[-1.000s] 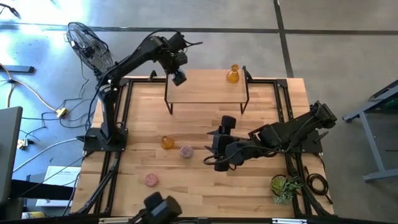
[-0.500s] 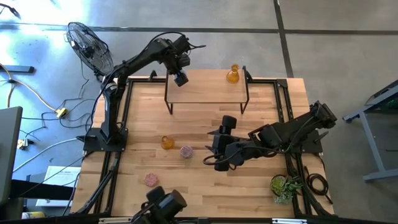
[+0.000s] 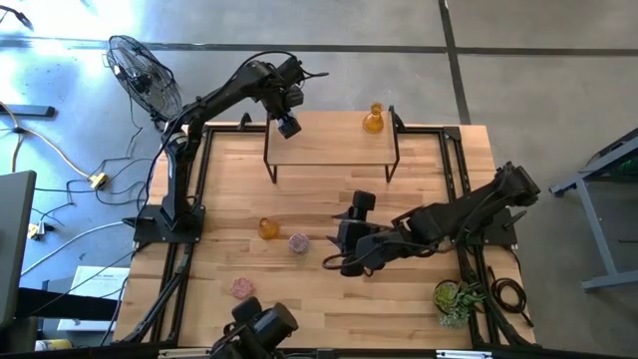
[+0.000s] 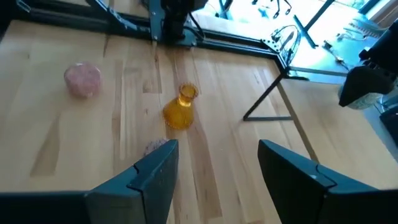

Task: Pick & Place candle stick holders
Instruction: Put the blue patterned candle on the shelf

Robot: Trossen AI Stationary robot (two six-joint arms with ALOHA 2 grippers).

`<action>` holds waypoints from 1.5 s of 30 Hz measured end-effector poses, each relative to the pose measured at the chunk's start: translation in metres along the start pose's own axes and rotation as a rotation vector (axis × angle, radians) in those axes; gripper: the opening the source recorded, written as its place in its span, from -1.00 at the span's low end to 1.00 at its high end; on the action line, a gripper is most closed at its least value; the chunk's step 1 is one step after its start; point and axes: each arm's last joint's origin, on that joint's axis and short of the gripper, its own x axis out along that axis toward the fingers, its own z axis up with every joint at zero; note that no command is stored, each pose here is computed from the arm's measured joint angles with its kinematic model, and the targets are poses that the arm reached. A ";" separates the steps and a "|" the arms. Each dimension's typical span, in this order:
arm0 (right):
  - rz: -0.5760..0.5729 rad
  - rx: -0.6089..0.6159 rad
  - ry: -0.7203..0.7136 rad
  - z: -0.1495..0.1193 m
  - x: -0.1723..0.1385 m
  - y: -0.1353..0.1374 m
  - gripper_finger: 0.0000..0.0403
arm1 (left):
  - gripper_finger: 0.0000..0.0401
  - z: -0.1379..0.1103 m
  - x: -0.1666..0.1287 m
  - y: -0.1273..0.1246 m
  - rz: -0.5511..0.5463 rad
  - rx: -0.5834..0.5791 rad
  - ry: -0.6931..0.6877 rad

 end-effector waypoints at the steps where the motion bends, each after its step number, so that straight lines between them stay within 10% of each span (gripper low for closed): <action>1: -0.012 -0.012 -0.001 -0.002 0.002 0.000 0.08 | 0.45 0.000 0.000 0.000 0.000 0.000 -0.001; 45: 0.049 -0.022 -0.024 0.000 0.002 0.003 0.08 | 0.64 -0.001 -0.001 -0.001 -0.079 -0.013 -0.002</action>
